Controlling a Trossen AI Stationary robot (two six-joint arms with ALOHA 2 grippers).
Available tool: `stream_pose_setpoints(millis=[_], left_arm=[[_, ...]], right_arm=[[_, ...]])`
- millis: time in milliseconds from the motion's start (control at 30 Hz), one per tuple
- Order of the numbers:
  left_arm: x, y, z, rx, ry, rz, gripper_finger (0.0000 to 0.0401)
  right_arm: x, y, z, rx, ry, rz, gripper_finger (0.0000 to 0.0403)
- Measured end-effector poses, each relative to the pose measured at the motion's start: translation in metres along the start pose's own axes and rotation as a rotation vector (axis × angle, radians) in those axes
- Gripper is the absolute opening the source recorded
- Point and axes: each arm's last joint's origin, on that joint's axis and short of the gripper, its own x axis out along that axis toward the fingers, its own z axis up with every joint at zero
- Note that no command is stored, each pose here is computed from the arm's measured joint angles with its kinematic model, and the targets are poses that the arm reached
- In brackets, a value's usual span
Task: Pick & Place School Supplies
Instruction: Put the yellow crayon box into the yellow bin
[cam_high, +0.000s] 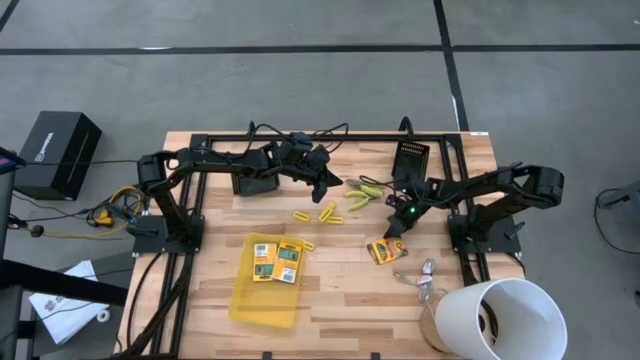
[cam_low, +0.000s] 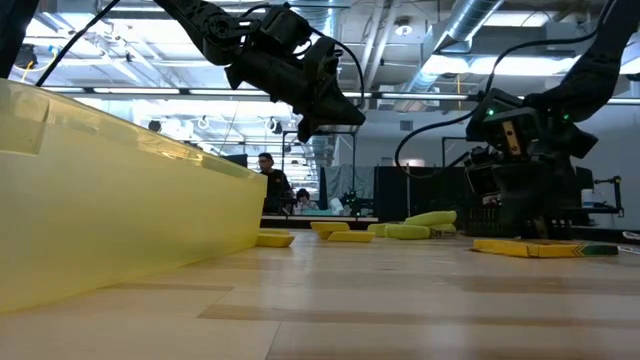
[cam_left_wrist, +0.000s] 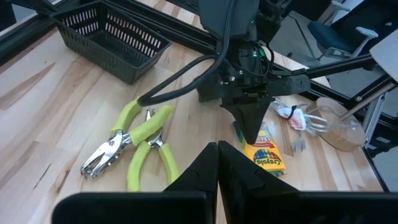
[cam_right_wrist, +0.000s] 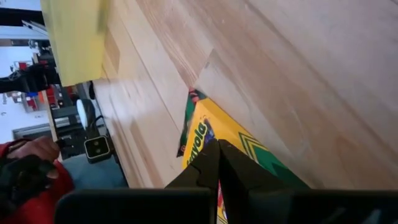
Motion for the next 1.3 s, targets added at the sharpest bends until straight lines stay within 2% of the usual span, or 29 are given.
stream_pose_setpoints(millis=[600, 1300], left_arm=[[0.0, -0.0001, 0.0006, 0.002, -0.006, 0.0, 0.0001], [0.0, 0.0, 0.0006, 0.011, -0.007, 0.002, 0.0001]], right_arm=[[0.0005, -0.0046, -0.005, 0.013, 0.012, -0.08, 0.0], [0.0009, -0.0063, -0.0078, -0.003, 0.026, -0.118, 0.0]])
